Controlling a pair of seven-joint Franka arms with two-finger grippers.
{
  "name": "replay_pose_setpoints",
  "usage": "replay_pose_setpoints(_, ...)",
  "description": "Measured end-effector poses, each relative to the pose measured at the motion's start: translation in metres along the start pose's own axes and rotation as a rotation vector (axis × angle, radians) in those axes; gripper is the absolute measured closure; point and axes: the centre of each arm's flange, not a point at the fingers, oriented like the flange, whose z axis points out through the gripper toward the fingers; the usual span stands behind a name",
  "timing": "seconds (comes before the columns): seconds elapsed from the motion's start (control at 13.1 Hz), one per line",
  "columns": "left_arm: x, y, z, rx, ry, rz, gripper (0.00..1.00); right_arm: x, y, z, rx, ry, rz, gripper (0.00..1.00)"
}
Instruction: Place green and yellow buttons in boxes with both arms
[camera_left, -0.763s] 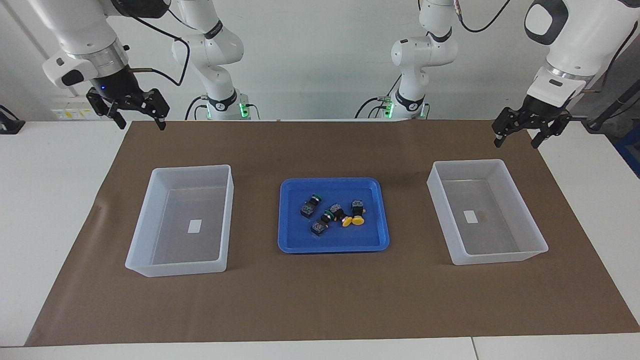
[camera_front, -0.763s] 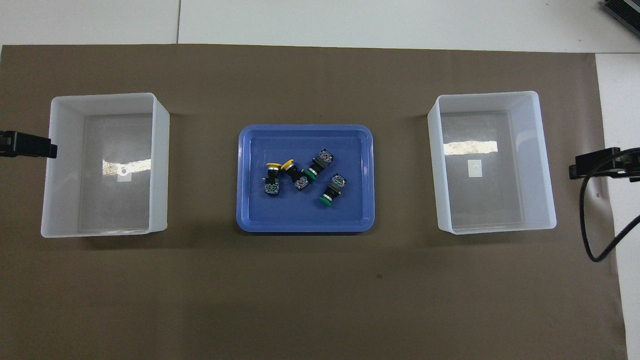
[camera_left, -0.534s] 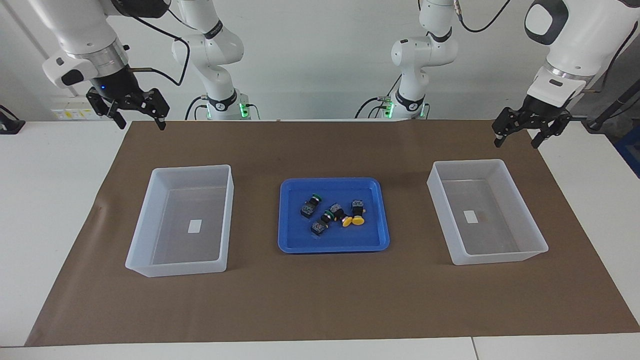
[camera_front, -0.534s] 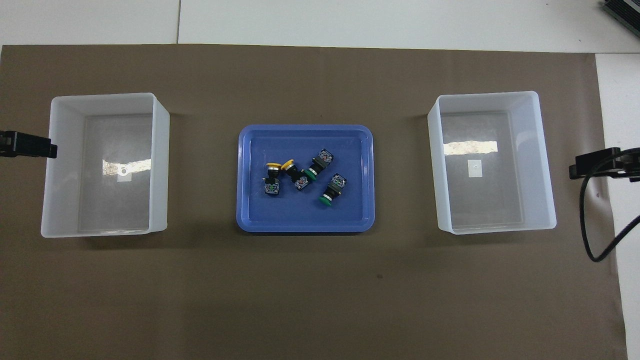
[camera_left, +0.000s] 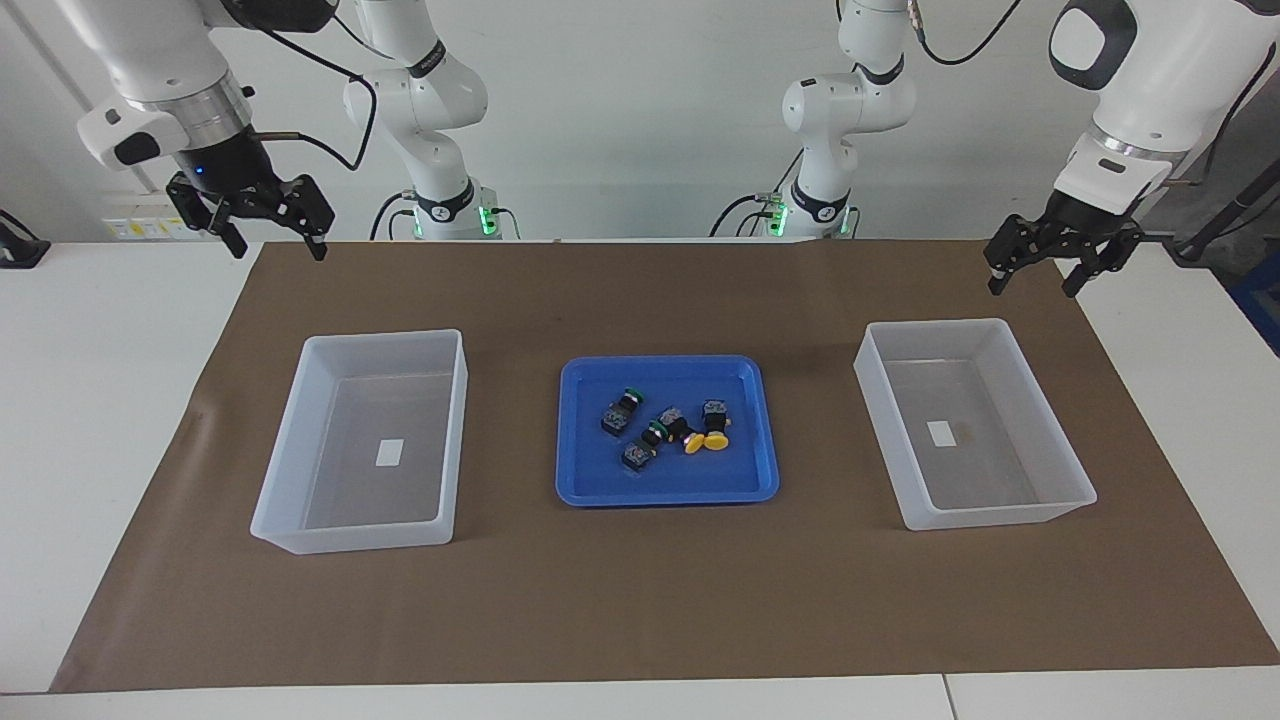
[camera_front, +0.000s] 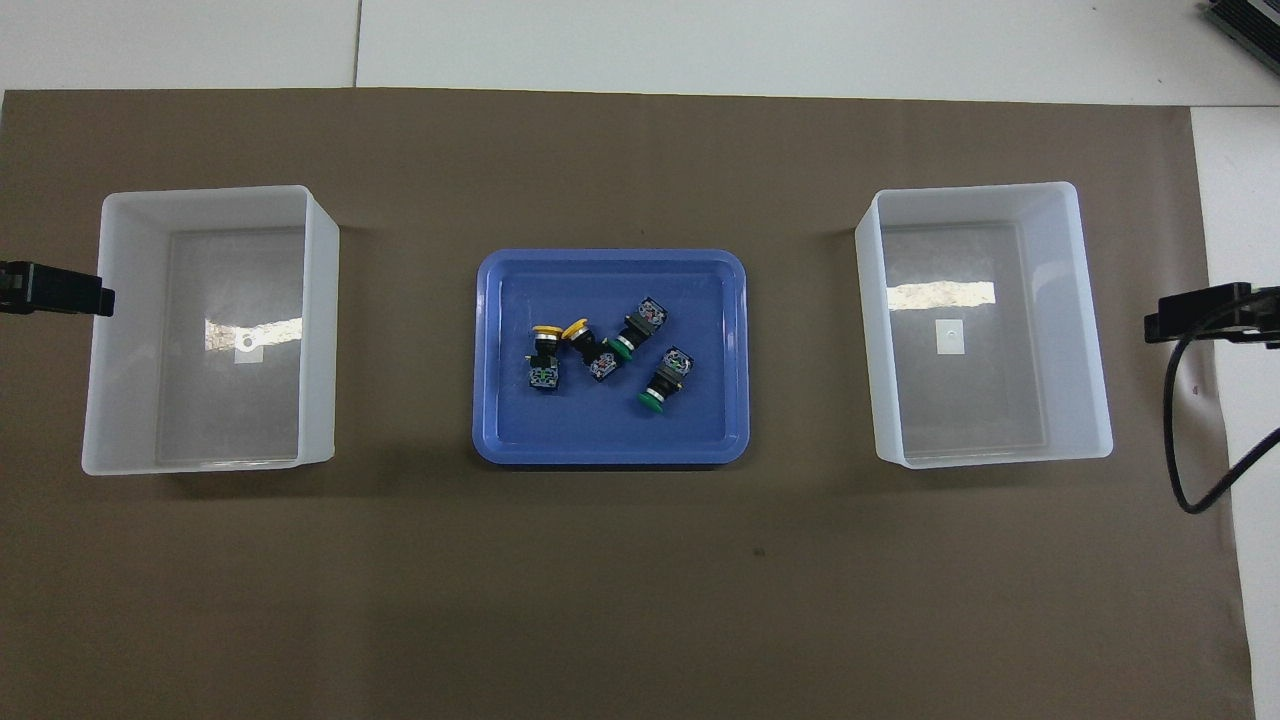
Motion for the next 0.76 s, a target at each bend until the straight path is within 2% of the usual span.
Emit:
replay_pose_setpoints(0.38,0.000,0.000,0.000,0.000,0.000,0.000,0.00,0.015,-0.082,0.033,0.016,0.037,0.056,0.00)
replay_pose_setpoints(0.61,0.000,0.000,0.000,0.000,0.000,0.000,0.00,0.029,-0.144,0.082,0.058,0.041,0.103,0.00)
replay_pose_setpoints(0.76,0.000,0.000,0.000,0.000,0.000,0.000,0.00,0.038,-0.202,0.131,0.064,0.054,0.144,0.00)
